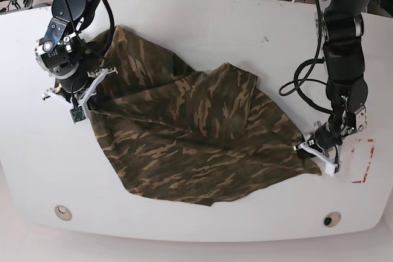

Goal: Fold the T-shirt properly
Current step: 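Lift the shirt with both grippers and pull it toward the left gripper, then release the right gripper and grasp the shirt's loose edge, then drag the held shirt edge with the right gripper away from the left gripper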

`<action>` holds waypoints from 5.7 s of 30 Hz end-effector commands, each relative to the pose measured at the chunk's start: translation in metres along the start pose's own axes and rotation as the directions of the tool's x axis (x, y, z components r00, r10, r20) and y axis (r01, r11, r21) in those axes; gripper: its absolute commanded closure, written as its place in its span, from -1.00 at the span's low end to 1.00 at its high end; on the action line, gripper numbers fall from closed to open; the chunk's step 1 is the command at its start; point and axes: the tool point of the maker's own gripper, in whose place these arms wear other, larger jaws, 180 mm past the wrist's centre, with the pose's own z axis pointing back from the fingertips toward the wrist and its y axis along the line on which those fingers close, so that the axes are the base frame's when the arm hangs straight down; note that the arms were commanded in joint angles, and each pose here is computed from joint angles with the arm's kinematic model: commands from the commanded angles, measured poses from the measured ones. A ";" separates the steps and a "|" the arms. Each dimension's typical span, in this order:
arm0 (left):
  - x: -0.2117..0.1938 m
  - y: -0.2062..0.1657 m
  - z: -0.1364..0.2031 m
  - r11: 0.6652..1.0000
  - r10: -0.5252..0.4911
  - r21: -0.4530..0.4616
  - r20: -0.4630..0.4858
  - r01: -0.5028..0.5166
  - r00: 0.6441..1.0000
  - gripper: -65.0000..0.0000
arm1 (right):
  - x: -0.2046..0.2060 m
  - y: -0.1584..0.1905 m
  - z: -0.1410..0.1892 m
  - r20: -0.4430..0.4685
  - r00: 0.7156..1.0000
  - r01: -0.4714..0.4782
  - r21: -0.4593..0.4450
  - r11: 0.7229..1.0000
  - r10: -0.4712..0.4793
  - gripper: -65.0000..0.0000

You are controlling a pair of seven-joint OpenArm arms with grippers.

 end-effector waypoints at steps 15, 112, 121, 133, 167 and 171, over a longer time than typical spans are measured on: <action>0.086 0.023 0.059 0.998 0.051 0.026 0.246 -0.059 0.968 0.97 | 0.099 -0.065 0.011 0.174 0.982 -0.044 -0.143 0.989 0.069 1.00; 0.001 0.131 0.266 0.848 -0.327 0.439 -0.011 0.298 0.945 0.97 | 0.120 0.226 -0.167 -0.042 0.920 0.314 0.675 0.667 -0.391 0.56; -0.003 0.126 0.258 0.852 -0.337 0.416 -0.028 0.318 0.941 0.97 | 0.090 0.188 -0.160 -0.027 0.947 0.270 0.601 0.752 -0.319 1.00; -0.016 0.127 0.255 0.855 -0.315 0.406 -0.090 0.323 0.945 0.97 | 0.015 0.131 -0.104 -0.040 0.983 0.179 0.416 0.892 -0.178 1.00; -0.039 0.129 0.252 0.860 -0.291 0.386 -0.167 0.334 0.942 0.97 | -0.022 0.013 -0.049 -0.064 0.938 0.347 0.133 0.928 -0.342 -0.54; -0.039 0.129 0.252 0.860 -0.291 0.386 -0.167 0.334 0.942 0.97 | -0.013 0.022 -0.073 -0.087 0.918 0.397 0.197 0.896 -0.387 -0.54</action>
